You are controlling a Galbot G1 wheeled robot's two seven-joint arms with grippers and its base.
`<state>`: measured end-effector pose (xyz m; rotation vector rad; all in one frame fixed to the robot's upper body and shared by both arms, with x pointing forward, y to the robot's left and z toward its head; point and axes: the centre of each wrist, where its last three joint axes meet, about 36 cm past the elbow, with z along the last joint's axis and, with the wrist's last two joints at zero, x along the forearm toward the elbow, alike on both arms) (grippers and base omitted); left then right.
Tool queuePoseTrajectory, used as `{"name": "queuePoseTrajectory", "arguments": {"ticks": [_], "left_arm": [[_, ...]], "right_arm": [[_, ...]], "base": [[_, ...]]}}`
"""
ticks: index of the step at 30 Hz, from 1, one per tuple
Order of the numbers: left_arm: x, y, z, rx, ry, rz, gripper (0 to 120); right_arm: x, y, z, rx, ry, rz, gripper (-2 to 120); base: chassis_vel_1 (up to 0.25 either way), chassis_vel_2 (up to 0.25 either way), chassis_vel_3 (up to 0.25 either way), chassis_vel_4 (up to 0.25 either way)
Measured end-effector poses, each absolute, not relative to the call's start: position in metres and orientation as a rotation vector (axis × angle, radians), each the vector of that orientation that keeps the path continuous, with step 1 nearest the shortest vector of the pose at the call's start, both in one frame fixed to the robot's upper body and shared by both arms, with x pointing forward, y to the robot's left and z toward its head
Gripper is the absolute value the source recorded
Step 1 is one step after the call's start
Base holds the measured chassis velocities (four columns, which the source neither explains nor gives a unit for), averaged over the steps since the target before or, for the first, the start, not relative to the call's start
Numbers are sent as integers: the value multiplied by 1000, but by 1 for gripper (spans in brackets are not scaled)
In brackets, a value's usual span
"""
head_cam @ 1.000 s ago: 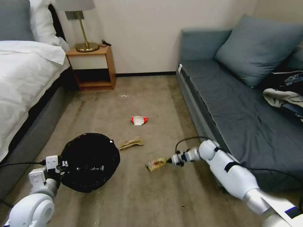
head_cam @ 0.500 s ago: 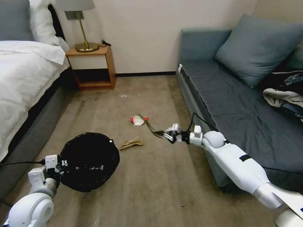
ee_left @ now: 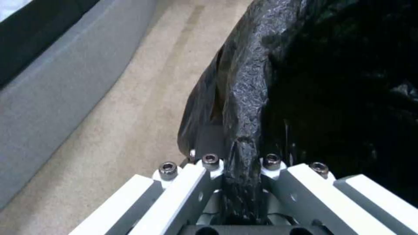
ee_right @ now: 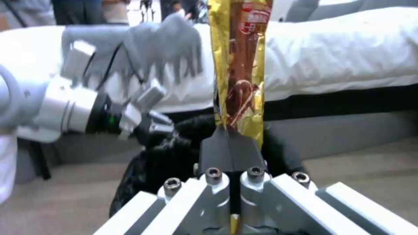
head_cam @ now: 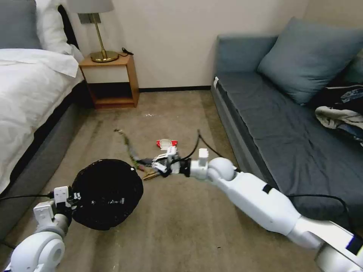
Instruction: Pick up the trash bin, then pick up the garbage on the floor and place it into the trash bin.
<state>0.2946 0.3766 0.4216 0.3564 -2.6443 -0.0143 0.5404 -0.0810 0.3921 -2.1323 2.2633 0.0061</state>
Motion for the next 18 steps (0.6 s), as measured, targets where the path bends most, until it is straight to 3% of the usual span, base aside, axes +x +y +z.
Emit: {"name": "queuePoseTrajectory", "arguments": {"ticks": [18], "left_arm": [[291, 372, 425, 356, -2651, 8, 3]], "right_arm": [[523, -13, 353, -2254, 2206, -50, 0]], "base": [[0, 0, 0, 0]]}}
